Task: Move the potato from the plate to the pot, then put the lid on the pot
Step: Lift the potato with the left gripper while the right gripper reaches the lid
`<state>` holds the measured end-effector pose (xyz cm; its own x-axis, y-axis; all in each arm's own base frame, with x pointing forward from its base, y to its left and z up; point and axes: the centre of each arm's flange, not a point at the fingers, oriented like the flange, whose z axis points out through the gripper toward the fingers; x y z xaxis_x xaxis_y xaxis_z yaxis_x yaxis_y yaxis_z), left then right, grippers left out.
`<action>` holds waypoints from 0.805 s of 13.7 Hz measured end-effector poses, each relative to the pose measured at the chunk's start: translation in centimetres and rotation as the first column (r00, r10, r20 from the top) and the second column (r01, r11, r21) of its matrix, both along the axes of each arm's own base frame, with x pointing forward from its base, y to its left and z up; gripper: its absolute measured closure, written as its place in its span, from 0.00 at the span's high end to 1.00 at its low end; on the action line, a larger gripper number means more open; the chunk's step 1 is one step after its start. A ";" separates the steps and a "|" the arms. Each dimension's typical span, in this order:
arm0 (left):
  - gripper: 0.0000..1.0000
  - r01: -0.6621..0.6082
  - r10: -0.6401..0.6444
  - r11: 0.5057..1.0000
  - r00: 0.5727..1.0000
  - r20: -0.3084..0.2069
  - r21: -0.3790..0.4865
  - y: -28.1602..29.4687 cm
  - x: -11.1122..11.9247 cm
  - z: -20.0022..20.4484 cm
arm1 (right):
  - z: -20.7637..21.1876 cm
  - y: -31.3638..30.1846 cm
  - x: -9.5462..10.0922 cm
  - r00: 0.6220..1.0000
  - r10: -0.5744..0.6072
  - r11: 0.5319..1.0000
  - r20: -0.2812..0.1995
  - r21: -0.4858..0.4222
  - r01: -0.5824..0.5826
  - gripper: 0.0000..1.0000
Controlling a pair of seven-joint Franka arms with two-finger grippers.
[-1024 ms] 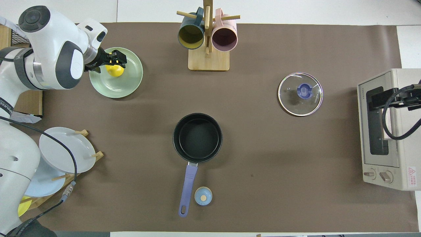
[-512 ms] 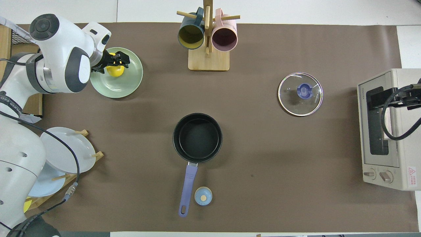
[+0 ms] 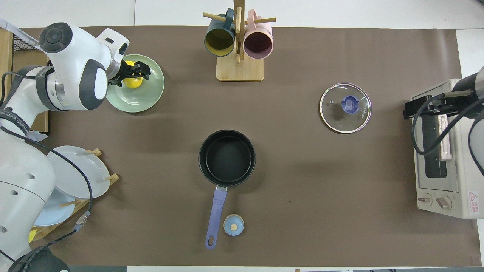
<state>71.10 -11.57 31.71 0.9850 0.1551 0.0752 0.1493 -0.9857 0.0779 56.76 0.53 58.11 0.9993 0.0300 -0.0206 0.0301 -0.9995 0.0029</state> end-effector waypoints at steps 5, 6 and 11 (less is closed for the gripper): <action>0.99 0.001 -0.001 1.000 1.000 -0.001 0.003 0.0 -0.4 -1.0 | -8.7 3.5 4.6 0.998 0.048 0.999 0.048 0.003 -0.048 1.00; 0.92 0.001 -0.001 1.000 1.000 0.003 0.003 -0.1 -0.3 -0.9 | -10.2 4.3 5.0 0.997 0.061 0.998 0.055 0.001 -0.061 1.00; 0.58 0.005 -0.005 1.000 1.000 0.009 0.006 -0.1 -0.3 -0.8 | -16.4 5.4 5.3 0.990 0.078 0.997 0.115 -0.002 -0.078 1.00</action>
<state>70.81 -11.70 30.93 0.9851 0.1496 0.0852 0.1436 -0.9869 0.0728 62.02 5.94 41.71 0.9897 0.1076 0.0944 0.1074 -0.9942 0.0080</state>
